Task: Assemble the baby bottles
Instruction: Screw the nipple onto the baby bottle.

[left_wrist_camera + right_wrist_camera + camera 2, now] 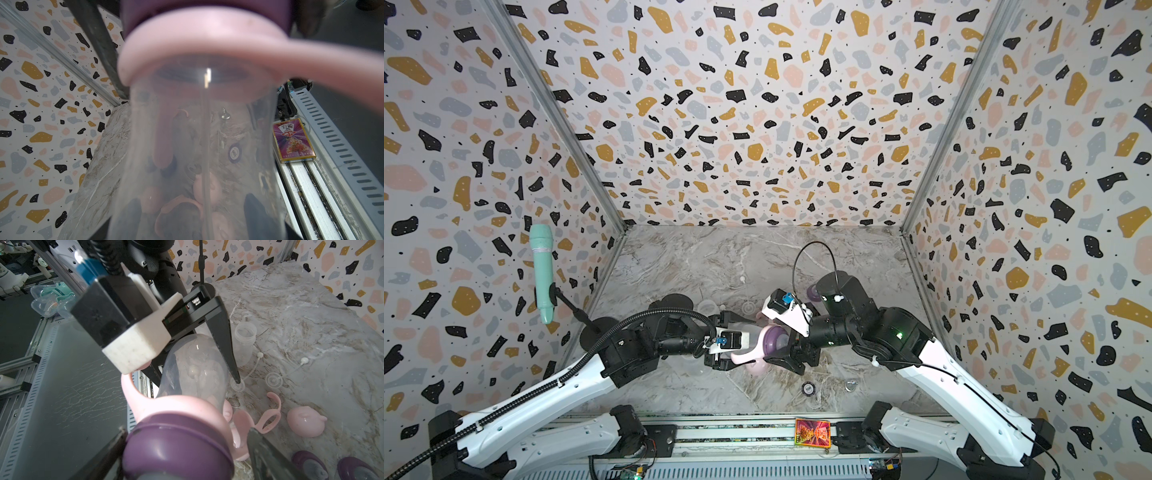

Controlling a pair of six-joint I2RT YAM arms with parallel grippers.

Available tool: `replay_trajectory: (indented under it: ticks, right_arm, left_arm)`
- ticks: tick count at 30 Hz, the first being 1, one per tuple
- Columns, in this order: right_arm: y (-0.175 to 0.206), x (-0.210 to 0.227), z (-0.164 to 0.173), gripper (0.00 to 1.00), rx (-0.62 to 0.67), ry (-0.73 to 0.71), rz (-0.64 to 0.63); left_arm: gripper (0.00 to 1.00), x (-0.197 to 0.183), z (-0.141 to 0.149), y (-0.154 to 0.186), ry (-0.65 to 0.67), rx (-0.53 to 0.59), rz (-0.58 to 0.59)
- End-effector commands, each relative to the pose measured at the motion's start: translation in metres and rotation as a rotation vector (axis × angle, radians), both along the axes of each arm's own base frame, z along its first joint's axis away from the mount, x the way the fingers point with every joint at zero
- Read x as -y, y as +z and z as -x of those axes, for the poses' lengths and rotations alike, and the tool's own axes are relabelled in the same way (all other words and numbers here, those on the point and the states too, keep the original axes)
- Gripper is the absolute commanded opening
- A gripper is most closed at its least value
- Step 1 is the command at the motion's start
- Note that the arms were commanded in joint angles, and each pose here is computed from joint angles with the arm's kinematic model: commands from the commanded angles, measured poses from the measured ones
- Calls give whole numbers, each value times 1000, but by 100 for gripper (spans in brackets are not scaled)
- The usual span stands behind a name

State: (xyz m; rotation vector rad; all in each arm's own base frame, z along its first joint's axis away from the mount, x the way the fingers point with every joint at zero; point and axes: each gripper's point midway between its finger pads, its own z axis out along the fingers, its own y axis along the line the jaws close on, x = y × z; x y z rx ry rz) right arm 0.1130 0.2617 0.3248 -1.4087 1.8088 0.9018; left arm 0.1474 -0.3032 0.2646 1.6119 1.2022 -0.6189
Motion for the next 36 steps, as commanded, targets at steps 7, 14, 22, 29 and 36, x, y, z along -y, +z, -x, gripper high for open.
replay_trajectory:
  ticks: [7, 14, 22, 29, 36]
  right_arm:
    - [1, 1, -2, 83, -18, -32, -1]
    - [5, 6, -2, 97, -4, -52, -2]
    - [5, 10, -4, 93, -12, -67, -2]
    - [4, 6, -1, 67, -41, -41, -15]
    - [-5, -8, -7, 33, -123, -19, -61]
  left_arm:
    - [0, 4, -3, 31, -2, 48, 78]
    - [0, 3, -3, 29, -1, 43, 73]
    - [0, 3, -2, 30, -4, 44, 74]
    - [0, 4, -4, 32, -2, 47, 80]
    - [0, -1, -32, 43, 155, 132, 121]
